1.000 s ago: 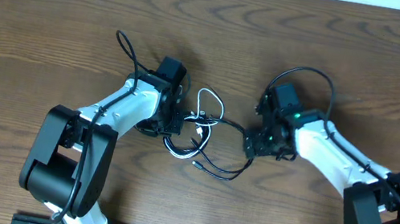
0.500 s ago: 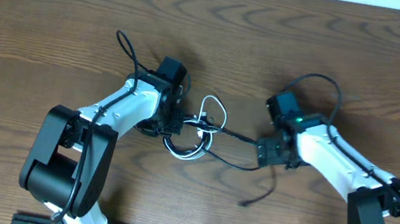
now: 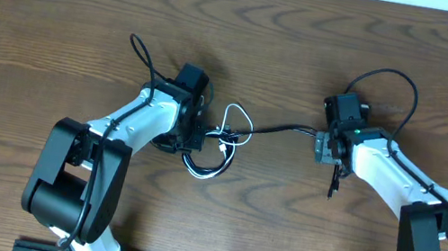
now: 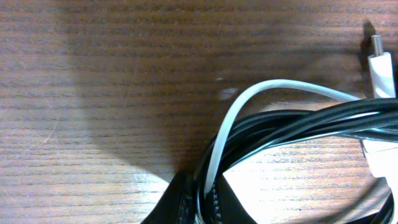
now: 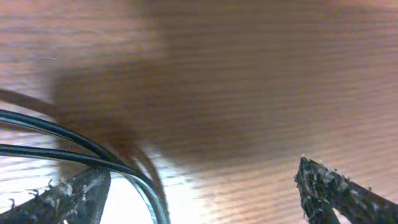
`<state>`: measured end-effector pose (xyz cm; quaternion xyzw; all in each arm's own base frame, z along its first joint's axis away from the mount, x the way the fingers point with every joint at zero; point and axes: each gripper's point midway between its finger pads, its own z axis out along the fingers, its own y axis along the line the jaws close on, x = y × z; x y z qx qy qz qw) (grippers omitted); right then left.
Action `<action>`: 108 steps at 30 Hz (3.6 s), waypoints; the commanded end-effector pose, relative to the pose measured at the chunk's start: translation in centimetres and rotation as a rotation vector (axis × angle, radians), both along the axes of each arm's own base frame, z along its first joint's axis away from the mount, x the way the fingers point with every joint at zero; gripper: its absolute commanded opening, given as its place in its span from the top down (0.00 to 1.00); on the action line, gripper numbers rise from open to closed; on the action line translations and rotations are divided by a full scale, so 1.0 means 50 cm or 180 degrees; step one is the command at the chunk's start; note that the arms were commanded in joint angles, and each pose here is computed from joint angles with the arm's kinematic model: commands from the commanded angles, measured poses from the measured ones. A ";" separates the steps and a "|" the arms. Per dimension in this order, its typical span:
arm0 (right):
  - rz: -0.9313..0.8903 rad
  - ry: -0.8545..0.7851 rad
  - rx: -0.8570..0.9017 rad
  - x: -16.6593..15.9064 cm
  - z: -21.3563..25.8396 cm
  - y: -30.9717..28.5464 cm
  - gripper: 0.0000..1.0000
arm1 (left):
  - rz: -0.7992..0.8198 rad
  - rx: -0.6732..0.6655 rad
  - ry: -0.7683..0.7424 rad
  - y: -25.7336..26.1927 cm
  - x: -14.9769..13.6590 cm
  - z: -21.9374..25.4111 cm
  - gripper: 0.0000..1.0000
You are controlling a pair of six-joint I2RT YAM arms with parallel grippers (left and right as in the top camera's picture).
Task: Untangle cables
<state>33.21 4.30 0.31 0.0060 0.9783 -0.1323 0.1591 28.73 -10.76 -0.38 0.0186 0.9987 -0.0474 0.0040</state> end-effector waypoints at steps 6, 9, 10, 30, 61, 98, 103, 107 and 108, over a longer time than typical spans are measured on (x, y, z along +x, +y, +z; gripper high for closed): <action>0.0265 0.0779 0.0815 -0.054 -0.012 0.100 0.15 | 0.0030 0.0133 0.0026 0.020 0.002 0.005 0.92; 0.0417 0.0707 0.1301 -0.028 0.050 0.167 0.15 | -0.0132 -0.0069 0.0003 -0.001 0.001 0.018 0.93; 0.0482 0.0672 0.1467 -0.020 0.069 0.191 0.14 | -0.0167 -0.0105 -0.0015 -0.005 0.002 0.023 0.93; 0.1132 0.0166 0.1658 0.017 0.114 0.343 0.10 | -0.0553 -0.0608 -0.0103 -0.057 -0.002 0.056 0.93; 0.0924 0.0862 -0.0019 -0.041 -0.114 0.220 0.07 | -0.0152 -0.0013 -0.0178 0.006 0.014 0.043 0.93; 0.0151 0.1493 -0.0153 -0.064 0.059 0.077 0.14 | -0.0148 -0.0158 -0.0184 -0.008 0.009 0.058 0.92; 0.0369 0.1395 0.0628 -0.072 0.120 0.155 0.10 | -0.0147 -0.0161 -0.0184 -0.008 0.010 0.058 0.65; 0.0679 0.1444 0.1222 -0.091 0.155 0.216 0.07 | -0.0141 -0.0092 -0.0203 -0.001 0.012 0.057 0.54; 0.0756 0.1493 0.1403 -0.098 0.159 0.236 0.05 | -0.0125 -0.0021 -0.0221 0.007 0.014 0.057 0.53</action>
